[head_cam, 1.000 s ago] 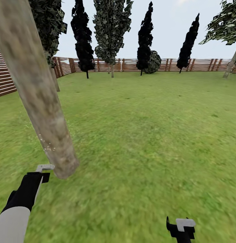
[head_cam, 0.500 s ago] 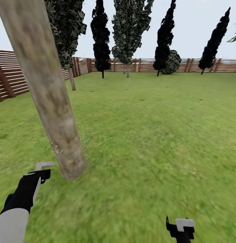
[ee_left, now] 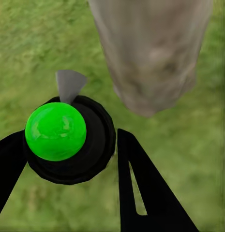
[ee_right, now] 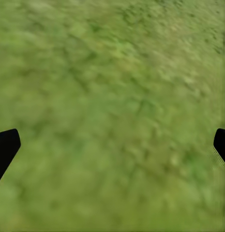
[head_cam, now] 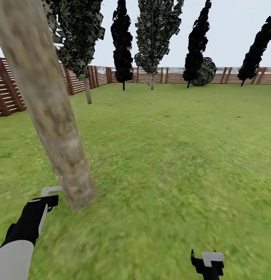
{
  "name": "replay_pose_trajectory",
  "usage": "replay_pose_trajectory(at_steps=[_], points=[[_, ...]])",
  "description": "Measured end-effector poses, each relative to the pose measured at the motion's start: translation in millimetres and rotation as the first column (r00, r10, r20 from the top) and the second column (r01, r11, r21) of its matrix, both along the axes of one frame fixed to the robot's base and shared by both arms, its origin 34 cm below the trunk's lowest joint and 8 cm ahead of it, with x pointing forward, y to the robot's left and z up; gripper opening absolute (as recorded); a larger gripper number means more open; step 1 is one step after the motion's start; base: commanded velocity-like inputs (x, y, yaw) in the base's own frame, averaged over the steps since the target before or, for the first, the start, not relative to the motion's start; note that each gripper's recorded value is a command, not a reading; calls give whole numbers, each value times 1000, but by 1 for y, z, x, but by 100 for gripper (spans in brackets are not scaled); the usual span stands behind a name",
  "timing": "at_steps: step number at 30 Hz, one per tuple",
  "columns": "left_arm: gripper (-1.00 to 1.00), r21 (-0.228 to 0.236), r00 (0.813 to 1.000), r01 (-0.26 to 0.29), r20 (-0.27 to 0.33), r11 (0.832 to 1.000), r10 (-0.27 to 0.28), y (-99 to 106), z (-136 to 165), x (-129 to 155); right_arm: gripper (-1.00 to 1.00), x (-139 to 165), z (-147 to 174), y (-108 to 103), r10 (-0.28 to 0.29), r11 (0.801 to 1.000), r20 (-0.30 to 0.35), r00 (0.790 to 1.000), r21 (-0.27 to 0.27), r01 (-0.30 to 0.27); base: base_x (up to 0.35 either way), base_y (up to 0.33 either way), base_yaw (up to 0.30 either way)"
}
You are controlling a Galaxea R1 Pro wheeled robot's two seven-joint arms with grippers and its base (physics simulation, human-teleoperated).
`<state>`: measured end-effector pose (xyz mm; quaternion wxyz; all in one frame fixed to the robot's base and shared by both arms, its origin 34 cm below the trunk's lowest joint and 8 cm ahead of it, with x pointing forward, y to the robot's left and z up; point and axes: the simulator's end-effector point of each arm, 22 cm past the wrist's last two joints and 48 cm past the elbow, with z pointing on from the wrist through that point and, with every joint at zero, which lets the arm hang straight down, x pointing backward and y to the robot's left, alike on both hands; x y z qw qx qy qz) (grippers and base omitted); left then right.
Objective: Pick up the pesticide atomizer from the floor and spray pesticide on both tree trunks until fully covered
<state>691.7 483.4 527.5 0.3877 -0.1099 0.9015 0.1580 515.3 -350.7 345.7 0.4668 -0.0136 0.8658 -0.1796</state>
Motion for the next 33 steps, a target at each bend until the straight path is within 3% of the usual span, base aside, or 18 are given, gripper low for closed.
replay_pose_trajectory(at_steps=[4, 19, 28, 33], points=[[-100, 1, 1000, -1, 0, 1000, 1, 1, 1, 0, 100, 0, 0, 1, 0, 1000, 0, 1000, 2, 0, 18, -271, 83], [-100, 3, 1000, 6, -5, 1000, -6, -2, -1, 0, 100, 0, 0, 2, 1, 1000, 0, 1000, 3, -1, 31, -270, 273], [-100, 3, 1000, 8, -5, 1000, -7, -3, -1, 0, 100, 0, 0, 2, 2, 1000, 0, 1000, 3, -2, 158, -256, 19], [-100, 3, 1000, 6, -5, 1000, -6, -2, -1, 0, 100, 0, 0, 2, 2, 1000, 0, 1000, 3, -2, 134, -255, 244]])
